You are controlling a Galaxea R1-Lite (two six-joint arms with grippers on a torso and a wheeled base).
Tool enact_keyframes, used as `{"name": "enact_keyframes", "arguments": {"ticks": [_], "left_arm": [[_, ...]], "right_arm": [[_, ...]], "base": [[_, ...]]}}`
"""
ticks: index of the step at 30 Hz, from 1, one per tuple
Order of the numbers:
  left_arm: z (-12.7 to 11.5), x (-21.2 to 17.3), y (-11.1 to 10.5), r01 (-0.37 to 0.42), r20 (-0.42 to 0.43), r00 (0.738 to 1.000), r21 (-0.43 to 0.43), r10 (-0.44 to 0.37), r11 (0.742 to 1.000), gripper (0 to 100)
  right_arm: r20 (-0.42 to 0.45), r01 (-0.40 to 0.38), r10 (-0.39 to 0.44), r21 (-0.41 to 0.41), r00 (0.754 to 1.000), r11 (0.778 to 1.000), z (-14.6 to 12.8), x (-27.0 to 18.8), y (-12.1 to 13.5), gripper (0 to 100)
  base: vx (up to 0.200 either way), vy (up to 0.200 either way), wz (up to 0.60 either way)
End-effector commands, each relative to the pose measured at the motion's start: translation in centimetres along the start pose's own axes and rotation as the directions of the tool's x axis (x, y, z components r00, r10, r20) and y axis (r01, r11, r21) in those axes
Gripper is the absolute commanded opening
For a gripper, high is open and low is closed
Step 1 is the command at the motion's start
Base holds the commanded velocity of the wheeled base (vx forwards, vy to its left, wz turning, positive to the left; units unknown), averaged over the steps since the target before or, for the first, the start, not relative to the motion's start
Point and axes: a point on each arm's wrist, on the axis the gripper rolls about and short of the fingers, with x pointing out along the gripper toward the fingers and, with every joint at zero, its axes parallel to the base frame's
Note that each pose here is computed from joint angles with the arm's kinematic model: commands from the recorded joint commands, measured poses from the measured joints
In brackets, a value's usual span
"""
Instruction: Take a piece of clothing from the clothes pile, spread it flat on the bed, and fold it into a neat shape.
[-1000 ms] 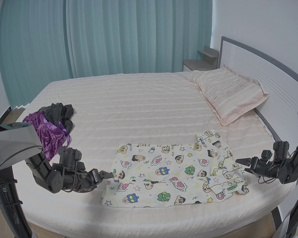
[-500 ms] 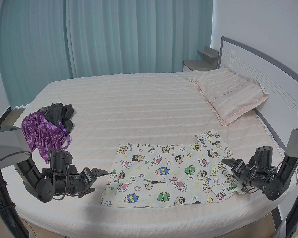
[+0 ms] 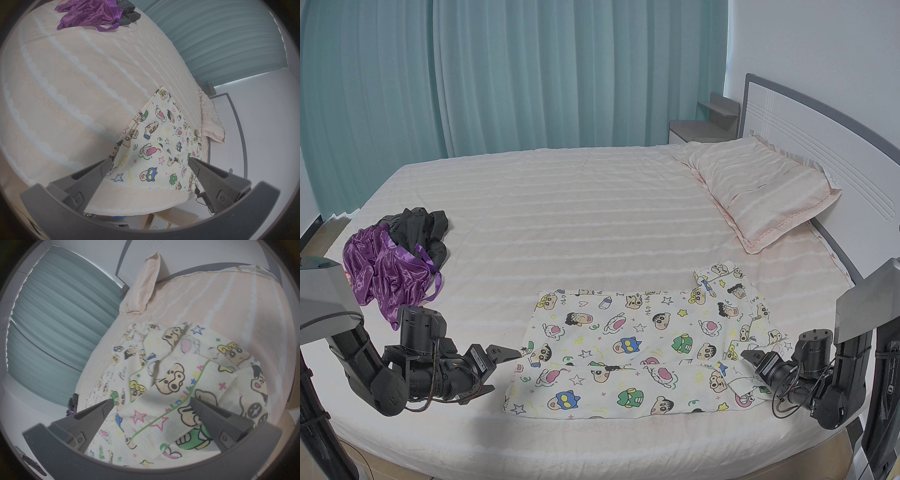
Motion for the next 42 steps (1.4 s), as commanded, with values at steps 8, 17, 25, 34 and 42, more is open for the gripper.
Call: {"name": "enact_keyframes", "arguments": {"ticks": [8, 17, 25, 34, 42], "left_arm": [[-0.3, -0.1, -0.2, 0.002, -0.002, 1.0, 0.008, -0.002, 1.0, 100], [-0.5, -0.5, -0.7, 0.018, 0.001, 1.0, 0.017, -0.018, 1.0, 100], [-0.2, -1.0, -1.4, 0.05, 0.024, 0.999, -0.075, -0.049, 0.996, 100], [-0.4, -1.0, -1.1, 0.038, 0.019, 0.999, -0.08, -0.036, 0.996, 100], [-1.1, -1.0, -1.1, 0.03, -0.003, 1.0, -0.077, -0.03, 0.997, 100]], "right_arm": [[0.025, -0.024, 0.024, 0.015, 0.999, 1.0, 0.6, -0.3, 0.3, 100], [0.104, -0.151, 0.147, 0.035, 0.984, 0.988, 2.5, -2.4, 2.6, 100], [0.117, -0.145, 0.137, 0.069, 0.984, 0.987, 2.8, -3.5, 2.3, 100], [0.118, -0.135, 0.126, 0.072, 0.985, 0.988, 2.9, -3.5, 2.0, 100], [0.12, -0.137, 0.128, 0.073, 0.984, 0.988, 3.0, -3.5, 2.0, 100]], "base": [[0.0, 0.0, 0.0], [0.0, 0.0, 0.0], [0.05, 0.0, 0.0], [0.022, 0.0, 0.0], [0.0, 0.0, 0.0]]}}
